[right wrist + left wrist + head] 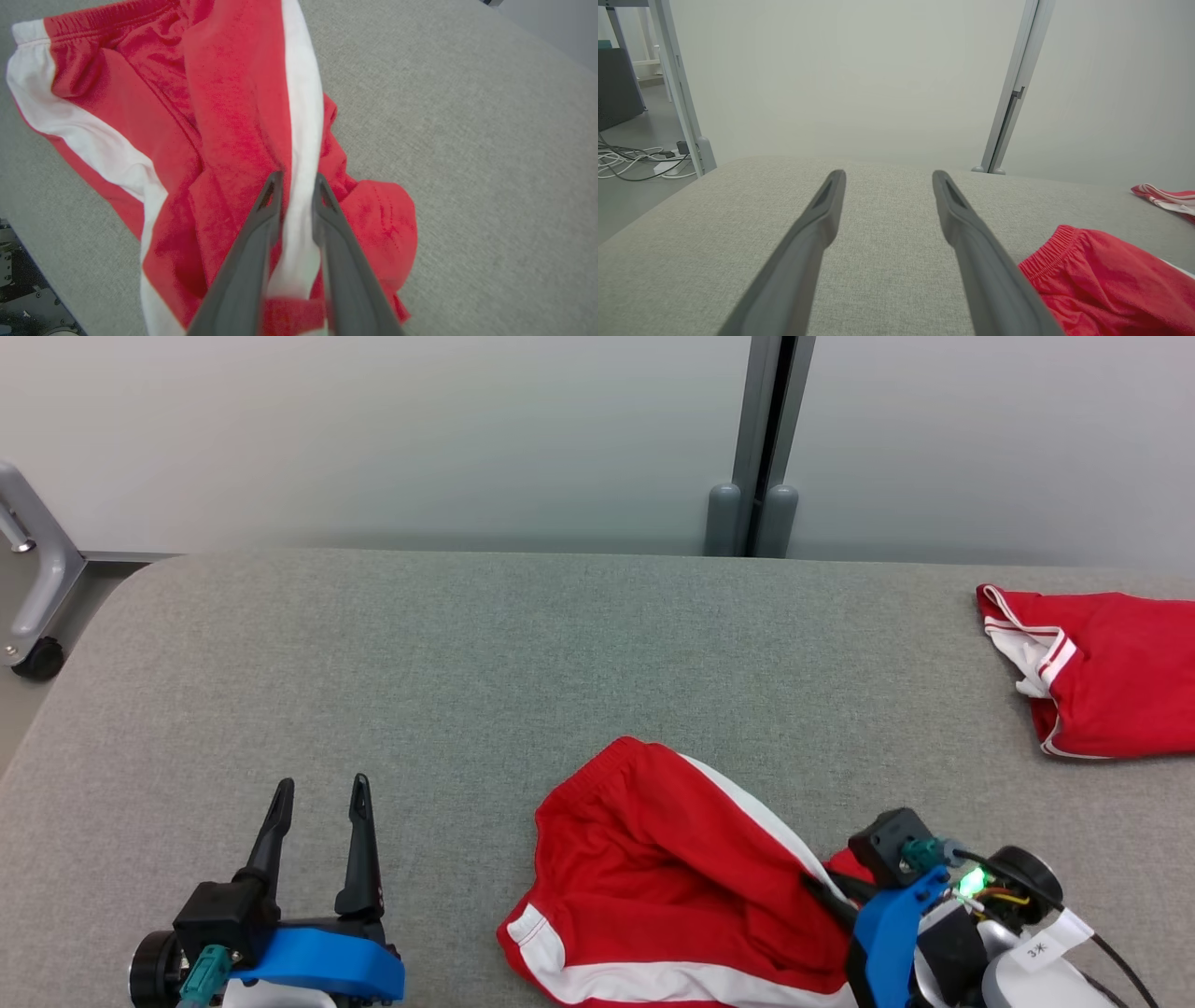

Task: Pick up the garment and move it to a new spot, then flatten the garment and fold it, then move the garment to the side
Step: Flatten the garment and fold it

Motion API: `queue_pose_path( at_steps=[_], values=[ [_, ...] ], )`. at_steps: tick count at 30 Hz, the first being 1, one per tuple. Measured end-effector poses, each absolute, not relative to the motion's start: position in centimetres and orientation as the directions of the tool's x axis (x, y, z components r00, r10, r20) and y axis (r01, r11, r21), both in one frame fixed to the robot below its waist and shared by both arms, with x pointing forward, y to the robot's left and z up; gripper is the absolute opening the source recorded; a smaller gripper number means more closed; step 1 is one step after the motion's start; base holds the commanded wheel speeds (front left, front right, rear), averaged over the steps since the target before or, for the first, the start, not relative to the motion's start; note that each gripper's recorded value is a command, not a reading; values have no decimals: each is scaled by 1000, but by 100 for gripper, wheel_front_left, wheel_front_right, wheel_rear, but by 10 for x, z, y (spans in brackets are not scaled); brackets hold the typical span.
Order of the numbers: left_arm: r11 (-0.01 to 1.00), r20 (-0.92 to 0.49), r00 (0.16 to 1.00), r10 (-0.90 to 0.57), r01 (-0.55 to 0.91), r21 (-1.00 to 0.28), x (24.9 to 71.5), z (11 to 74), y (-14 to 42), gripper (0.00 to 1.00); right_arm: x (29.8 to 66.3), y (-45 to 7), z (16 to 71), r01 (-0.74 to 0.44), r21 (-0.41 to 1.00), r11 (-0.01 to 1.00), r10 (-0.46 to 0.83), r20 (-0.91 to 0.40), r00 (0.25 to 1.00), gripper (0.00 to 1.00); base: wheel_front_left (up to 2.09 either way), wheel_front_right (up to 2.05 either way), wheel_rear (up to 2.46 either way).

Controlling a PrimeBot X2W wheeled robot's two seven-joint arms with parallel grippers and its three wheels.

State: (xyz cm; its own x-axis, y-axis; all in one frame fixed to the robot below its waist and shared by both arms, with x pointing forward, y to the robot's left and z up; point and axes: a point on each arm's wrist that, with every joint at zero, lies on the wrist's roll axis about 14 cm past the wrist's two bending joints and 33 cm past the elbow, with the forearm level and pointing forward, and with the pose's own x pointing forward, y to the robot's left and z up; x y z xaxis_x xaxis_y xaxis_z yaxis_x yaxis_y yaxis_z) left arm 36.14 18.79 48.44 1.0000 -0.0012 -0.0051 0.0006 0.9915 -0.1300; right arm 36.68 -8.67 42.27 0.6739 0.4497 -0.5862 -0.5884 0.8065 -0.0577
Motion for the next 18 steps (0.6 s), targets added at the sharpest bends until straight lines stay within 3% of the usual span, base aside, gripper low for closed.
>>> queue_pose_path(
  at_steps=[8, 18],
  values=[
    [991, 2, 1000, -4, 4, -137, 363, 487, 187, 100, 423, -78, 486, -571, -121, 812, 486, -400, 777, 0, 0, 0, 0],
    [991, -11, 1000, 11, -13, -134, 368, 483, 193, 100, 489, -76, 531, -526, -198, 827, 468, -276, 840, 0, 0, 0, 0]
  ],
)
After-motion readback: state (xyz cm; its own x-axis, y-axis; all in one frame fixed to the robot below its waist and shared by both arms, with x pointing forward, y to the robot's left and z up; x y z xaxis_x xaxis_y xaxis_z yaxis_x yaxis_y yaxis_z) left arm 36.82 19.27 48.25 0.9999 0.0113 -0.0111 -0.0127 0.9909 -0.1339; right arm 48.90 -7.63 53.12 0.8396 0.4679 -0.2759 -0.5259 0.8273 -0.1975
